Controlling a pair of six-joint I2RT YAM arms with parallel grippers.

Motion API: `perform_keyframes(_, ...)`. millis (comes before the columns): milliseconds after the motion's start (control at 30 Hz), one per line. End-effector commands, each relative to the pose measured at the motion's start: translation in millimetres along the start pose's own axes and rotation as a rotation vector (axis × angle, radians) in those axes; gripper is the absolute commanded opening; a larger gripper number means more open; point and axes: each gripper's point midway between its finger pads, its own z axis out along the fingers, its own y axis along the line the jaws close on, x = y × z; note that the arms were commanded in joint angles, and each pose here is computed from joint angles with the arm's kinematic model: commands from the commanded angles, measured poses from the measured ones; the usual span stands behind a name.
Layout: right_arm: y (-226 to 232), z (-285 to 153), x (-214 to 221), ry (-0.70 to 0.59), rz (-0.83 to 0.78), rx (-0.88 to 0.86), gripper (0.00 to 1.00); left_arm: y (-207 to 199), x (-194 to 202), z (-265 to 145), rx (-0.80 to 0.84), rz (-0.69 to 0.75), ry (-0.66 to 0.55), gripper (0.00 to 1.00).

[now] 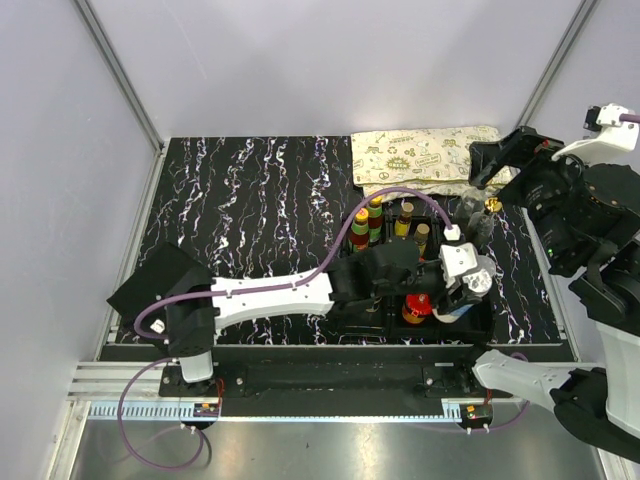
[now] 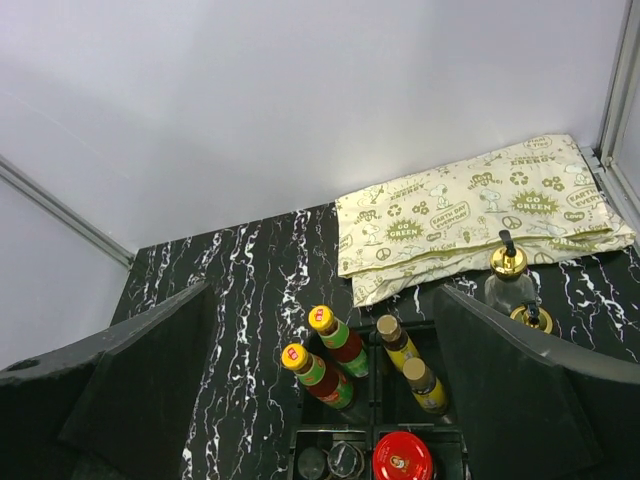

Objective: Organize the condiment bottles
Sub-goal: Place the bottle in the storage box.

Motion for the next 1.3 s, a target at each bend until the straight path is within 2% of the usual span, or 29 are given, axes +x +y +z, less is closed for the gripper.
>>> perform_keyframes(0,-8,-1,-1,-0.011,-0.018,0.032,1.00,-7,-72,15,0.057,0.053,-0.230,0.00)
perform_keyframes(300,-17,-19,-4,-0.009,-0.015,0.015,1.00,-11,-43,48,0.105,0.032,-0.237,0.00)
perform_keyframes(433,-27,-32,5,0.014,0.007,0.018,1.00,-1,-43,61,0.109,0.023,-0.263,0.00)
perform_keyframes(533,-36,-42,8,0.020,0.021,0.027,1.00,11,-39,71,0.120,-0.048,-0.279,0.00)
perform_keyframes(700,-39,-48,13,0.044,0.022,0.027,1.00,24,-24,90,0.106,-0.062,-0.264,0.00)
perform_keyframes(967,-41,-52,18,0.065,0.027,0.022,1.00,49,6,108,-0.013,-0.047,-0.215,0.00)
perform_keyframes(1267,-41,-50,24,0.080,0.018,0.025,1.00,63,44,101,-0.141,-0.061,-0.166,0.00)
